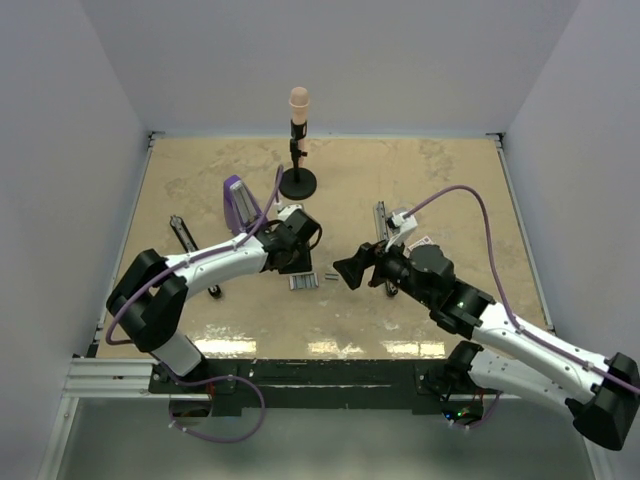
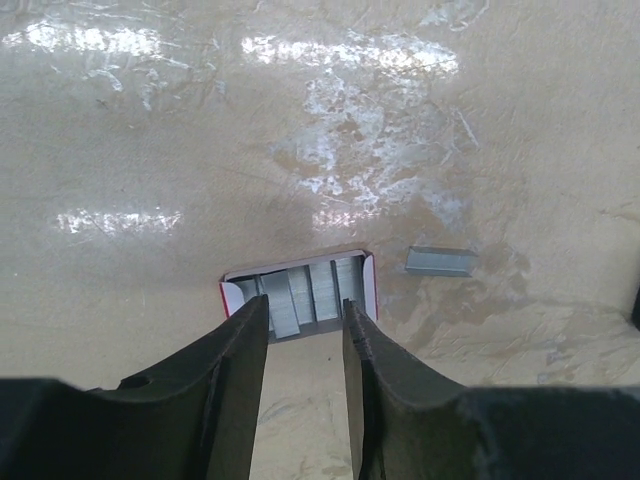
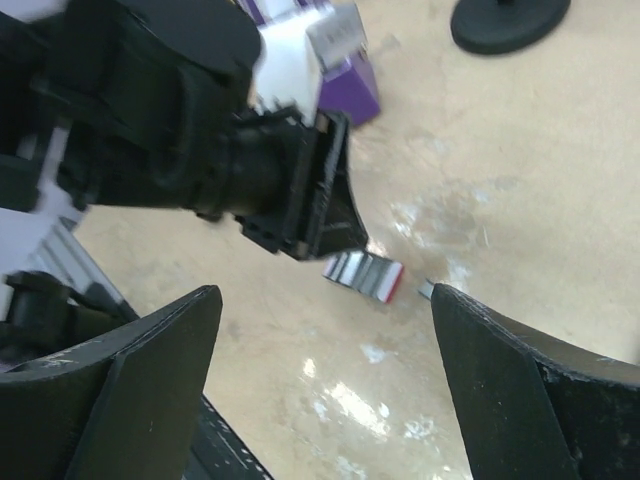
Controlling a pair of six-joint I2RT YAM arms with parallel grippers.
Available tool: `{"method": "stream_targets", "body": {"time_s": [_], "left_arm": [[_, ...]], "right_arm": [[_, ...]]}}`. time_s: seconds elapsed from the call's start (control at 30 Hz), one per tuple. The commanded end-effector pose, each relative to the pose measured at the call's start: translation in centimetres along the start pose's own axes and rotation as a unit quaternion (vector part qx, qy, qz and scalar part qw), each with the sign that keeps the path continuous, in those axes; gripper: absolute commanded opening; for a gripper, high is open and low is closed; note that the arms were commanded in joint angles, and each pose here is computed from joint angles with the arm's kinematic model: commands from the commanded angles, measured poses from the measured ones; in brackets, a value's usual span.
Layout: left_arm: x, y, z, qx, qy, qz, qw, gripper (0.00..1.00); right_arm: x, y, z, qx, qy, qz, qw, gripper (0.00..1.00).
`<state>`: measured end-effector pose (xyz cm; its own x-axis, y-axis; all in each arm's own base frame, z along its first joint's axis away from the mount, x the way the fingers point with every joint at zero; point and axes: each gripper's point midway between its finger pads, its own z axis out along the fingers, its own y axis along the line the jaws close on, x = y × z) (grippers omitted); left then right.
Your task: Unload the staples from the stapler
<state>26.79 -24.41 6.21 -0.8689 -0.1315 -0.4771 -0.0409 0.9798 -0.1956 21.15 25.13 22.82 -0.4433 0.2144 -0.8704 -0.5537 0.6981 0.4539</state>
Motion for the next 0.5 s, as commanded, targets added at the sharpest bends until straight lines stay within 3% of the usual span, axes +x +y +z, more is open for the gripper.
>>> {"method": "stream_targets", "body": {"time_s": [0.0,0.2,0.47], "left_arm": [[-1.6,1.5,-0.8,0.003,-0.021,-0.009,1.000,0.41],[-4.4,4.6,-3.2,0.057,-0.060,-0.055,0.995,0.42],[-4.0,7.1,-4.0,0.114,-0.051,-0.081,0.989,0.44]], "right_arm": [[2.1,-1.5,2.2,0.030,0.039,-0.020,0.999,0.87],[5.2,-3.4,5.2,0.073,0.111,-0.055,0.990,0.78],[10.0,-6.1,8.8,0.097,0.218,-0.111,0.965,0.64]]}}
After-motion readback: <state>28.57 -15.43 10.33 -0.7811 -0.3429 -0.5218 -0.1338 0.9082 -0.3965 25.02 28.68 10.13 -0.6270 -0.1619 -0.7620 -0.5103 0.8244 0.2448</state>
